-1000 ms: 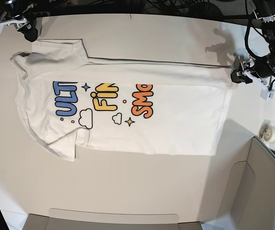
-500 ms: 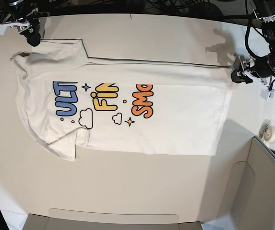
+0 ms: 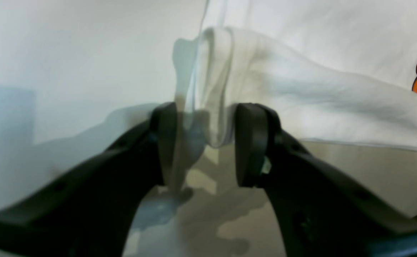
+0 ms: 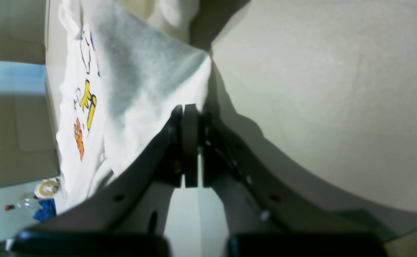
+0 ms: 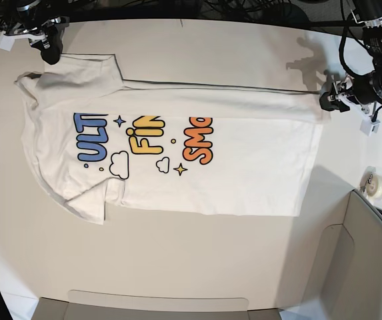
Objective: Layout the t-shirt on the table in an organized manner, then fold the t-shirt properly
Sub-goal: 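Release the folded edge and regrasp the fold corners with both grippers, then reach the right gripper onto the shirt and pull the fold corner back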
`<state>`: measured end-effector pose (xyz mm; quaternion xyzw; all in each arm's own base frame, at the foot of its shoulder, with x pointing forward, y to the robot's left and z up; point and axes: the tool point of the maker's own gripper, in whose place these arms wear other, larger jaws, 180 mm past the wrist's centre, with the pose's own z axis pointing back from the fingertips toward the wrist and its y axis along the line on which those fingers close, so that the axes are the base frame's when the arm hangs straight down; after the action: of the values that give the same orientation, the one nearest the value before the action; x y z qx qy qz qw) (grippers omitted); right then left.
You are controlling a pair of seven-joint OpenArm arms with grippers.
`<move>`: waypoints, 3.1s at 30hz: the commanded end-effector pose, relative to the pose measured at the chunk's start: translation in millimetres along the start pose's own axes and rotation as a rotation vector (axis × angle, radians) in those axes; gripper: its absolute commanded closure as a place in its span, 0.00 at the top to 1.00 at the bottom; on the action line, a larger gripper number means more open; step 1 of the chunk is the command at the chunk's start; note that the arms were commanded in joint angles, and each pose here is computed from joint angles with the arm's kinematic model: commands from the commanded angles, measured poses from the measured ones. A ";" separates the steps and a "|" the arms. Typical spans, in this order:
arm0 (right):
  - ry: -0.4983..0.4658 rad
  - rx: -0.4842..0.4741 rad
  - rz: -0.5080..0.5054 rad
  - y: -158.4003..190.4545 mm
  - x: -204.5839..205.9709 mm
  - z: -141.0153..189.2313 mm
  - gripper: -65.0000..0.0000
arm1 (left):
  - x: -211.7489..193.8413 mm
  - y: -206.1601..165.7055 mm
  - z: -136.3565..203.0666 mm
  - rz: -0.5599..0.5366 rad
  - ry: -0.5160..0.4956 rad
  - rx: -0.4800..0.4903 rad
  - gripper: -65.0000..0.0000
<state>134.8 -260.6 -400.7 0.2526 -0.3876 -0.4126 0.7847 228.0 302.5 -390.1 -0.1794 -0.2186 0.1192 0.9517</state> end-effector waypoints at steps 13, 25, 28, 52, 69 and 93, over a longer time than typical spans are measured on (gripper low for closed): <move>0.014 0.061 0.275 75.6 25.4 4.9 0.00 | 14.9 -0.2 8.5 -0.023 -0.038 0.003 0.38; -0.012 0.296 0.403 177.5 33.8 -50.5 0.00 | 13.7 -0.3 8.1 -0.022 -0.035 0.002 0.38; 0.015 0.291 0.390 184.0 22.9 -68.6 0.00 | 13.1 -0.1 8.1 -0.021 -0.034 0.002 0.38; 0.055 0.407 0.256 204.7 16.6 -98.1 0.51 | -8.0 -9.5 -5.1 -0.027 0.025 -0.022 0.38; 0.112 0.460 0.203 168.3 22.7 -56.0 0.28 | -13.2 -7.3 -5.2 -0.024 0.031 -0.018 0.38; -0.052 0.098 0.326 60.0 122.0 21.3 0.51 | -16.7 -13.0 -10.4 0.004 0.018 -0.040 0.39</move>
<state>185.1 -329.5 -308.6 0.2160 -0.4464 -0.2788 0.8224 219.4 278.6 -403.5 -0.2074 -0.2127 0.1204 0.9472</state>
